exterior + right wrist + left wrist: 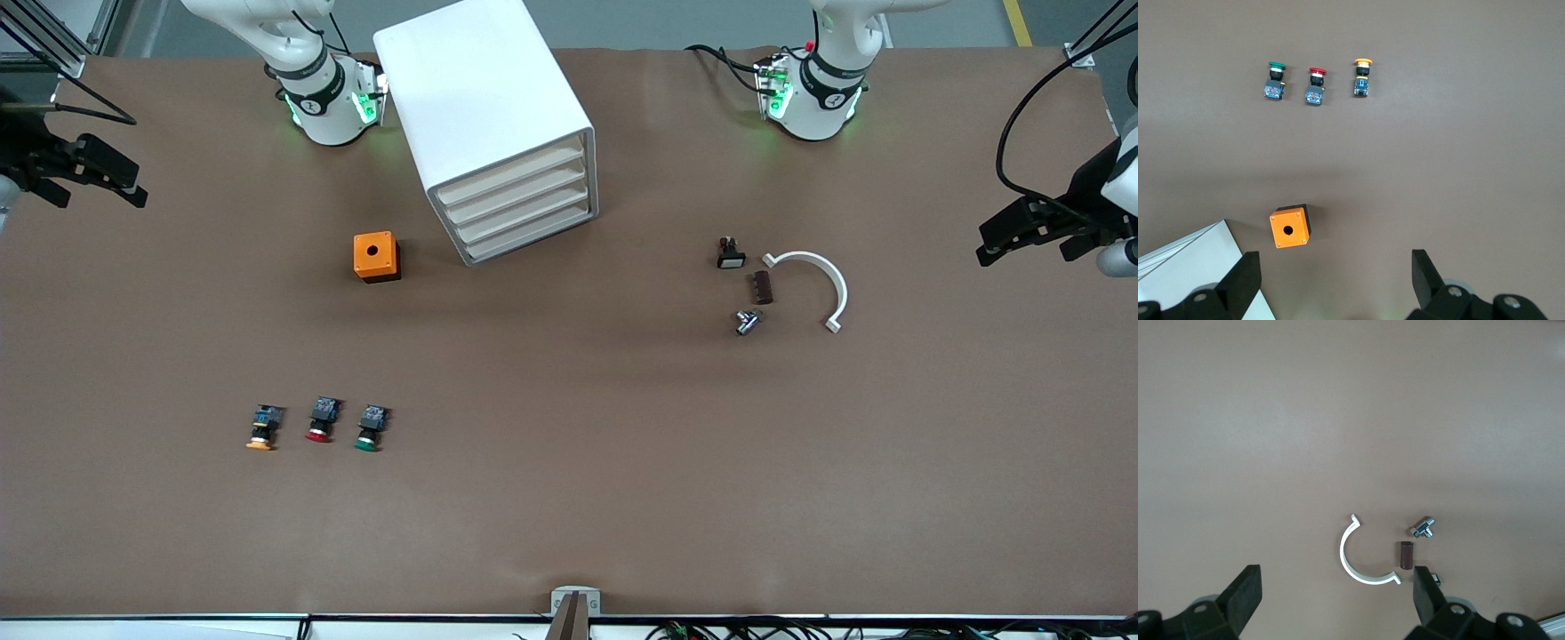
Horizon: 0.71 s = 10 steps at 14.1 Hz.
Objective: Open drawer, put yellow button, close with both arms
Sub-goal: 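Reach the left gripper toward the drawer while the right gripper approaches buttons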
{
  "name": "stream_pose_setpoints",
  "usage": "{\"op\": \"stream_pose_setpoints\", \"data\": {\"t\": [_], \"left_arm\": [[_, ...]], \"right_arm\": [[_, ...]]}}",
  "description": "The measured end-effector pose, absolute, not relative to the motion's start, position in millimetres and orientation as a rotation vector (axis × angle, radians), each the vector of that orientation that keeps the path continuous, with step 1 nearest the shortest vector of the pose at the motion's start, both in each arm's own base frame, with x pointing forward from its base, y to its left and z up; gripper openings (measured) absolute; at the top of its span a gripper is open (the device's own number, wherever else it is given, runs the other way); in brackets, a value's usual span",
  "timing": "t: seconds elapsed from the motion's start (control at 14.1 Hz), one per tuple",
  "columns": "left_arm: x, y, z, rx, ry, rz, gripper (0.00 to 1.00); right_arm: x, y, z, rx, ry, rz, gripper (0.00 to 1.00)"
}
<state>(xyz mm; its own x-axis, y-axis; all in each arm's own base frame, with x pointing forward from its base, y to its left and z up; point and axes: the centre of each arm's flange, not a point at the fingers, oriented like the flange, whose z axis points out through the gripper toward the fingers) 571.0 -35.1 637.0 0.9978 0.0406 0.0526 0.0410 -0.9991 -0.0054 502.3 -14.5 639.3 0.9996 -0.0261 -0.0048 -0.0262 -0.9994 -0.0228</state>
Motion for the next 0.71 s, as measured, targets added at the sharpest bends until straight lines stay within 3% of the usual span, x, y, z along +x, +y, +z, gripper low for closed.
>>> {"op": "stream_pose_setpoints", "data": {"t": [0.71], "left_arm": [[574.5,-42.7,628.6,-3.214,-0.125,-0.045,1.0]], "right_arm": [[503.6,-14.5,636.9,-3.118,0.041,0.016,1.0]]}}
